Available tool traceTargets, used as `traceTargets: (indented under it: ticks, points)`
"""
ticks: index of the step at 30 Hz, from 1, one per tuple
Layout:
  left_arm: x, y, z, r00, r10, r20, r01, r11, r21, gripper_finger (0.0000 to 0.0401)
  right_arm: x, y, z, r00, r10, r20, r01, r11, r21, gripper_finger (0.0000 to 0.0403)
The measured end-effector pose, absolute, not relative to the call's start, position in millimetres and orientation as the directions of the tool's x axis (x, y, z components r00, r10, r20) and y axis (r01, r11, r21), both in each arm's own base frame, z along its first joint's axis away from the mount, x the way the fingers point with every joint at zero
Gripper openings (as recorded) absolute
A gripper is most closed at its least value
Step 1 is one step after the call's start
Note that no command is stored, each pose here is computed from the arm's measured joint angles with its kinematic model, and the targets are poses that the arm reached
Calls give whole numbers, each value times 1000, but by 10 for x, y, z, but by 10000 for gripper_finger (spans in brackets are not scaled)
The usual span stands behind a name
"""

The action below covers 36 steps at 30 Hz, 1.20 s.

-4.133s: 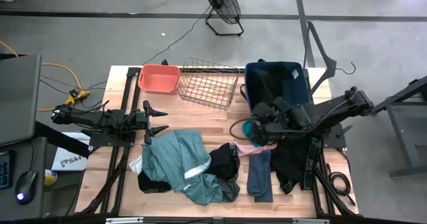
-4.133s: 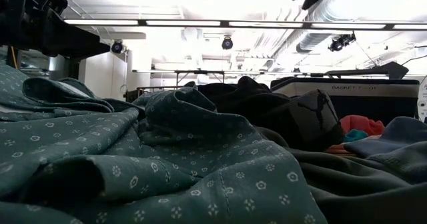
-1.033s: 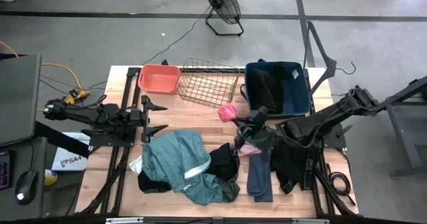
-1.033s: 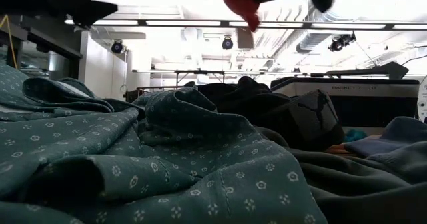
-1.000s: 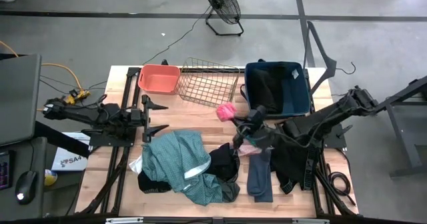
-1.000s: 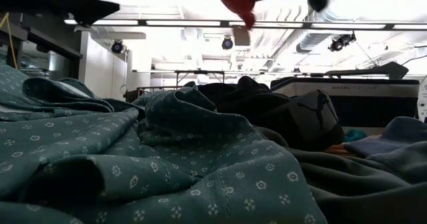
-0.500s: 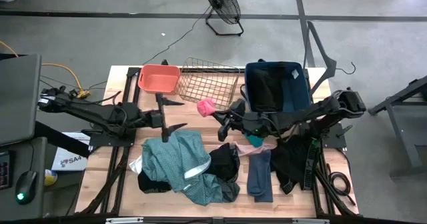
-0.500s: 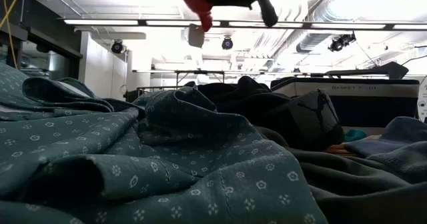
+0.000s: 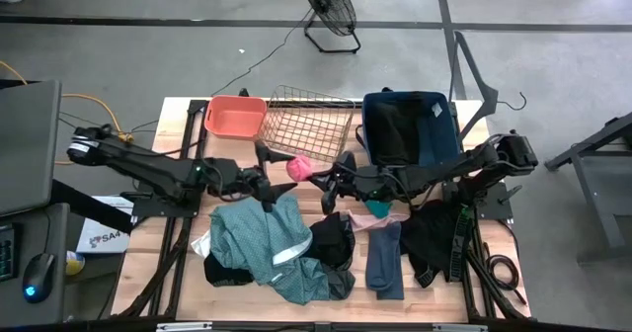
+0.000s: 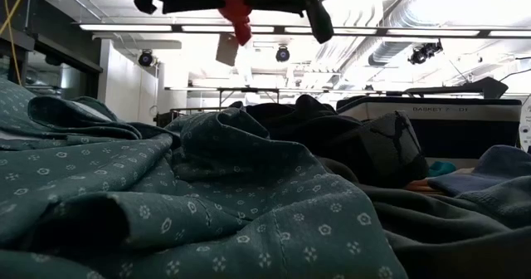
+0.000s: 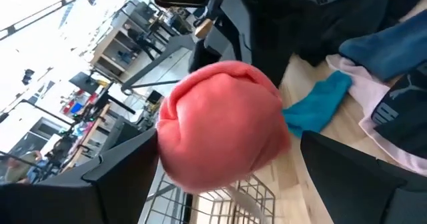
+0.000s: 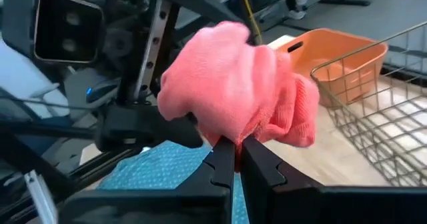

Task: Pick & Place Cloths
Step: Put the pink sock into the orange bin

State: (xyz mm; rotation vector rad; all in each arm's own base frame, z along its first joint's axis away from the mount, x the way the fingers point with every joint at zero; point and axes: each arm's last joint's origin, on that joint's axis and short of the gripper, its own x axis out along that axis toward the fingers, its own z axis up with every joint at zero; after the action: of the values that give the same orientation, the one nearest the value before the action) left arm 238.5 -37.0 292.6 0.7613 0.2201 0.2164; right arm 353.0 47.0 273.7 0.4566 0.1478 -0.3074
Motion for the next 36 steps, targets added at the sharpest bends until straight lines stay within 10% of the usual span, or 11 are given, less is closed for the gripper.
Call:
traceTargets:
  ticks: [9, 21, 36]
  points:
    - [2474, -389, 2952, 955, 271, -119, -126, 736, 666, 298, 3526, 462, 2714, 938, -257, -231, 333, 855, 398, 4]
    - [2473, -389, 2945, 954, 271, -126, -129, 753, 645, 29, 3518, 461, 2690, 931, -259, -255, 344, 856, 386, 4]
    - [2422, -313, 2904, 841, 520, -149, -285, 661, 694, 23, 3361, 643, 2784, 880, -409, -243, 461, 860, 221, 142]
